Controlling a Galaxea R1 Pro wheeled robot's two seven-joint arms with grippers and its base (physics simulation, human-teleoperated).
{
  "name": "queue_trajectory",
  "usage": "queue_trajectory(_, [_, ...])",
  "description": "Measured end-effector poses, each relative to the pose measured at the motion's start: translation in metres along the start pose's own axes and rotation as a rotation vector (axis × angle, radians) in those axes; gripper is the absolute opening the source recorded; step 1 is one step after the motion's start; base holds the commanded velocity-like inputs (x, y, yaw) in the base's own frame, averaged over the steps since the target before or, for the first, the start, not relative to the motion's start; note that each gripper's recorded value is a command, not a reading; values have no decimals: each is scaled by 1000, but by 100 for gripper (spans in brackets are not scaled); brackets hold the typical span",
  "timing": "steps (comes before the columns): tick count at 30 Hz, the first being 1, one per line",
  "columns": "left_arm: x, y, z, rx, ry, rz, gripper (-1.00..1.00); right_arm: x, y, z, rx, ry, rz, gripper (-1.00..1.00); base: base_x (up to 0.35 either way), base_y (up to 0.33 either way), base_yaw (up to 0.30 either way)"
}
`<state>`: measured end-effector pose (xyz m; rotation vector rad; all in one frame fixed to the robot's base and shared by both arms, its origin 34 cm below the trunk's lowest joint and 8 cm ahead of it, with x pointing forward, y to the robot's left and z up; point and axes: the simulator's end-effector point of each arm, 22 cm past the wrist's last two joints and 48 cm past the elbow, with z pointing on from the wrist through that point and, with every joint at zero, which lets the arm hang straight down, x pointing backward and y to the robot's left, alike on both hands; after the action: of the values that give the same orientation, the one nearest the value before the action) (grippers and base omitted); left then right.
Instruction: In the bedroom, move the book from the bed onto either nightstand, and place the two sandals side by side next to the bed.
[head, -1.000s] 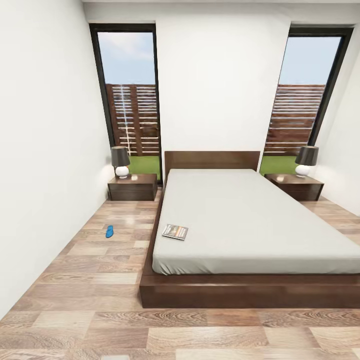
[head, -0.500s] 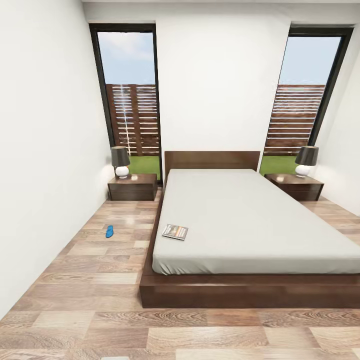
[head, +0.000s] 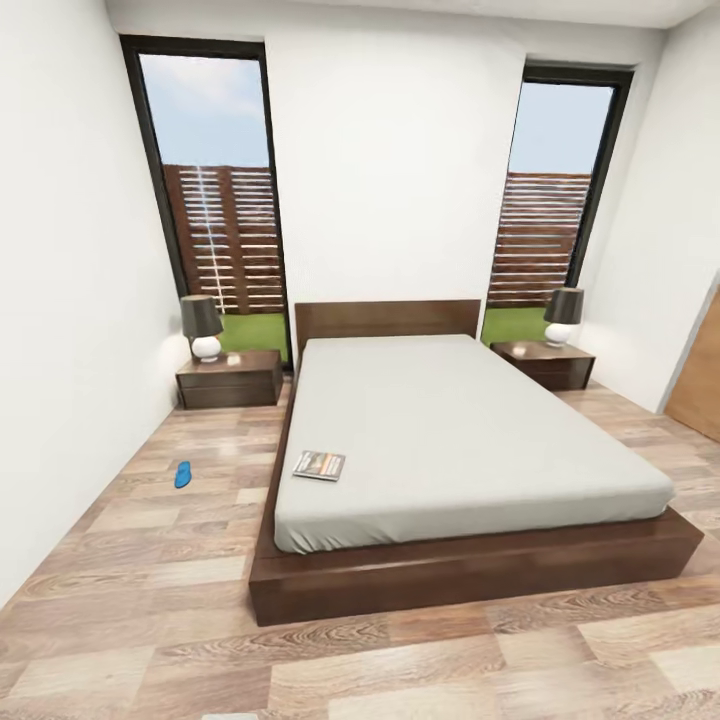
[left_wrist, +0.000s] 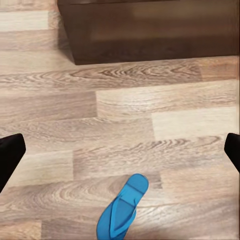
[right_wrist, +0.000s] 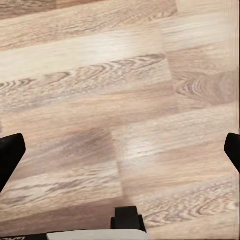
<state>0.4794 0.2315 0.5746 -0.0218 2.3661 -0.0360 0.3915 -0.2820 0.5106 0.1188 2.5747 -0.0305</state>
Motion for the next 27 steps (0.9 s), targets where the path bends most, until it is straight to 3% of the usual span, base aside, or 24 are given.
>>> queue_trajectory(12, [0,1,0,-1,0,1,100,0,-1,0,5,0,0,100,-2,0,-78])
queue_trajectory(20, [0,1,0,-1,0,1,100,0,-1,0,5,0,1,100,-180,0,-1])
queue_trajectory(27, [0,1,0,-1,0,1,100,0,-1,0,3,0,-2,100,-29,0,-51])
